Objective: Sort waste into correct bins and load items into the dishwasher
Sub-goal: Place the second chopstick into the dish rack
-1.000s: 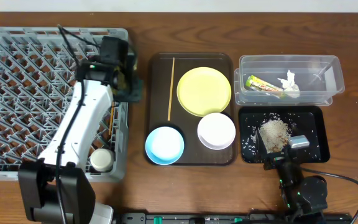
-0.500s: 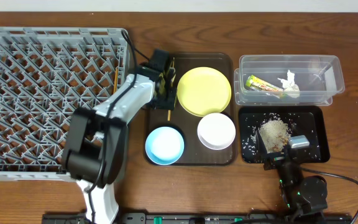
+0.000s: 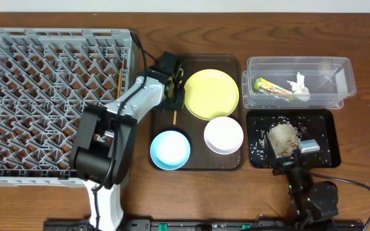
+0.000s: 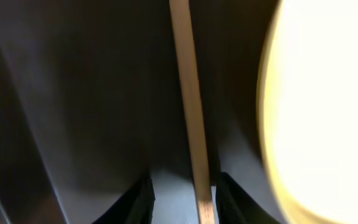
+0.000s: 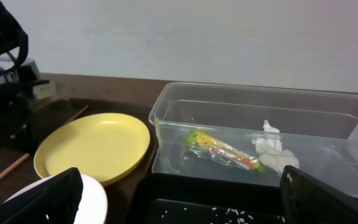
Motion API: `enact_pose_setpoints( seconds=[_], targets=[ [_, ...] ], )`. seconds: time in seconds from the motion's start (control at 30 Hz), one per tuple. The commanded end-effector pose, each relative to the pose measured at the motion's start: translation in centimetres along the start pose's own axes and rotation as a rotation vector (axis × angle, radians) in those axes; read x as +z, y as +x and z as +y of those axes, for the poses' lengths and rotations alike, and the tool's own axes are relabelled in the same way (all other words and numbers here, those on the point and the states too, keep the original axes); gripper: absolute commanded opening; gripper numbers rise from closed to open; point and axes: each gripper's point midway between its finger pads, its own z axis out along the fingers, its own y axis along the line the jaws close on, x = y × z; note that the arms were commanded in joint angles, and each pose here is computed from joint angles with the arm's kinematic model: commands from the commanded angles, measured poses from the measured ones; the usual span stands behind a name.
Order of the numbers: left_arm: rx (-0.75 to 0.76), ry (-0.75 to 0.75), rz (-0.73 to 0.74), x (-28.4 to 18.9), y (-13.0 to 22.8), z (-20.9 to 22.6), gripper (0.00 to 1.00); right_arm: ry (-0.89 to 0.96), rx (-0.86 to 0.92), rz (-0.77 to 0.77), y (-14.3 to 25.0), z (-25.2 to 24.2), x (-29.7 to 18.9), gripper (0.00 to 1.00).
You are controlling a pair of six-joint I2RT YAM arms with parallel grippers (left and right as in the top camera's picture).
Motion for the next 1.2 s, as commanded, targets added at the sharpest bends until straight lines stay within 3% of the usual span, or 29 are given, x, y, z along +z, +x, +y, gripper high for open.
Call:
enact_pose_setpoints(
  seconds=[0.0,0.13,0.2,0.27,0.3,0.47,0.67,0.87,1.1,1.17],
  targets=[
    [0.002,-0.043,-0.018,1.7,-0.4,0.7,0.35,0.014,0.003,-0.001,0.0,-0.3,0.0,0.99],
    [0.004,-0.039,-0.035,1.7,-0.8,0.5,0.32,0.014,0.003,-0.001,0.0,-0.3,0.0,0.99],
    [0.008,-0.042,-0.023,1.7,-0.5,0.6,0.23,0.014,0.003,-0.001,0.0,-0.3,0.0,0.99],
    [0.015,-0.051,-0.005,1.7,0.0,0.8,0.08,0.014,0.003,-0.001,0.0,-0.4,0.0,0.99],
    [0.014,-0.057,0.01,1.7,0.3,1.0,0.06,0.014,0.003,-0.001,0.0,-0.3,0.0,0.99],
    [0.011,-0.075,0.054,-1.0,0.8,2.0,0.06,0.014,0.003,-0.001,0.0,-0.4,0.0,0.99],
    [-0.009,-0.107,-0.044,-11.6,-0.7,4.2,0.06,0.014,0.003,-0.001,0.0,-0.4,0.0,0.99],
    [-0.088,-0.287,-0.1,-18.7,1.2,9.6,0.06,0.014,0.003,-0.001,0.0,-0.4,0.0,0.99],
    [-0.15,-0.288,0.006,-16.4,4.0,13.7,0.06,0.014,0.003,-0.001,0.0,-0.4,0.0,0.99],
    [-0.154,-0.26,0.032,-15.6,4.2,14.0,0.12,0.014,0.003,-0.001,0.0,-0.3,0.0,0.99]
  ],
)
